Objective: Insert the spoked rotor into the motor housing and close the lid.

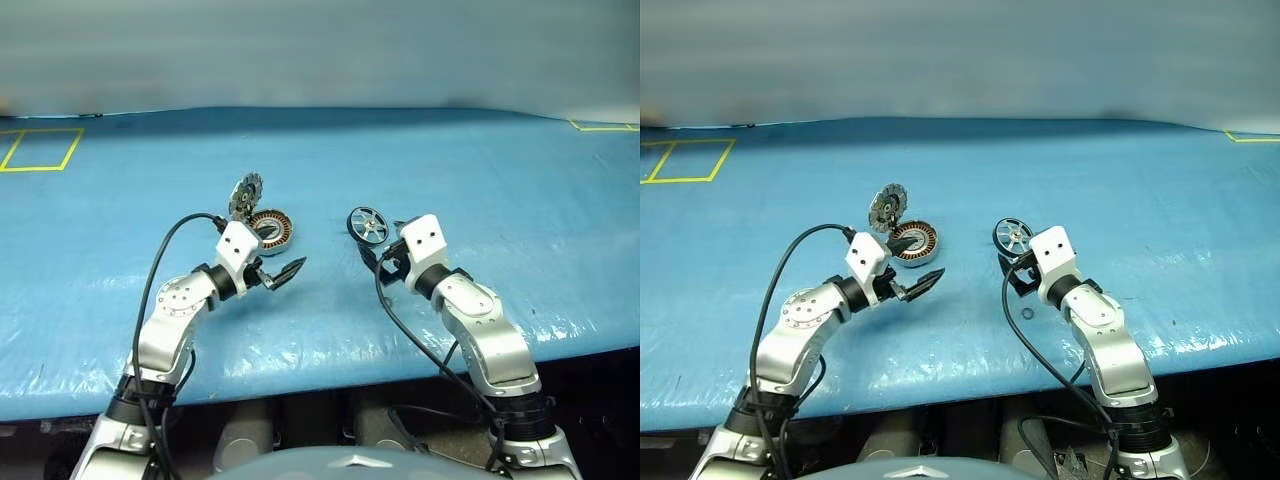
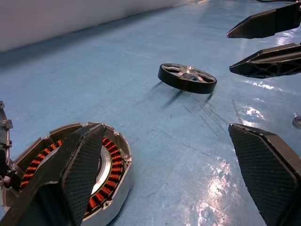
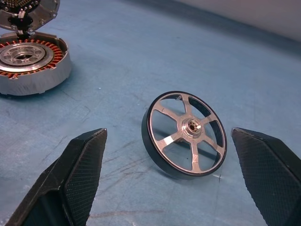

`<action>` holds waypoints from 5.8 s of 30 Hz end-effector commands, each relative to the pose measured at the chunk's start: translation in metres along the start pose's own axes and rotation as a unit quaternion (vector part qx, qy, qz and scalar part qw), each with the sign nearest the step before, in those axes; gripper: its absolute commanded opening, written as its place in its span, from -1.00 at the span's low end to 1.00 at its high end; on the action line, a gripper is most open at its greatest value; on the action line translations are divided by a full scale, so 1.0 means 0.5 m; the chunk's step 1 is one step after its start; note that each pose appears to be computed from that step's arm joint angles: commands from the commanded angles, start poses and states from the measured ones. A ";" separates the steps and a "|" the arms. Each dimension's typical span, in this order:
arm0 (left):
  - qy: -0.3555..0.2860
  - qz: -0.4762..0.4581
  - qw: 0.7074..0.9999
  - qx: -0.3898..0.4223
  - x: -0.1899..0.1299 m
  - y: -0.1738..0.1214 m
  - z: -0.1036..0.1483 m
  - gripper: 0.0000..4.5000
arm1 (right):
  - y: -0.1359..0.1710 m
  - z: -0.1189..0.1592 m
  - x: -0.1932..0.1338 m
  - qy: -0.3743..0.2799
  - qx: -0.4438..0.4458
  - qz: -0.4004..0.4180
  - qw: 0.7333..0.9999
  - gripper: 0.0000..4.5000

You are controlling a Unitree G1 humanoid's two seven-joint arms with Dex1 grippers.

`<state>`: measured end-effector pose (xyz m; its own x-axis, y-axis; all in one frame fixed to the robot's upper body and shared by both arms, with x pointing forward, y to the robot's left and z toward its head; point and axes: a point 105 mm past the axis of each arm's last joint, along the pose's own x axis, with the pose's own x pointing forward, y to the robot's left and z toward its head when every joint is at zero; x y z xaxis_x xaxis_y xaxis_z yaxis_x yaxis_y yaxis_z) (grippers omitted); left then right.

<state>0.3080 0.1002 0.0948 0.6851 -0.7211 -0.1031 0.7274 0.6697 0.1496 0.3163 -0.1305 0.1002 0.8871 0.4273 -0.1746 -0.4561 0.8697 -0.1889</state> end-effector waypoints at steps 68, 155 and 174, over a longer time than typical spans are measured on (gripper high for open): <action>0.227 -0.273 0.853 0.382 -0.009 0.071 0.059 1.00 | 0.096 0.014 0.008 -0.015 -0.046 0.105 0.993 0.98; 0.378 -0.408 0.688 0.467 0.045 0.146 -0.013 0.75 | 0.105 0.017 0.008 -0.055 -0.021 0.037 0.998 1.00; 0.253 -0.351 0.648 0.626 0.121 0.121 0.039 0.01 | 0.097 0.019 -0.008 -0.051 -0.029 0.042 0.997 1.00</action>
<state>0.3868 0.1135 0.0943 0.2967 -0.3478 -0.8894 0.5995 -0.6571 0.4570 0.2932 -0.0868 0.0886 0.8451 0.5173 -0.1350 -0.5346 0.8153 -0.2225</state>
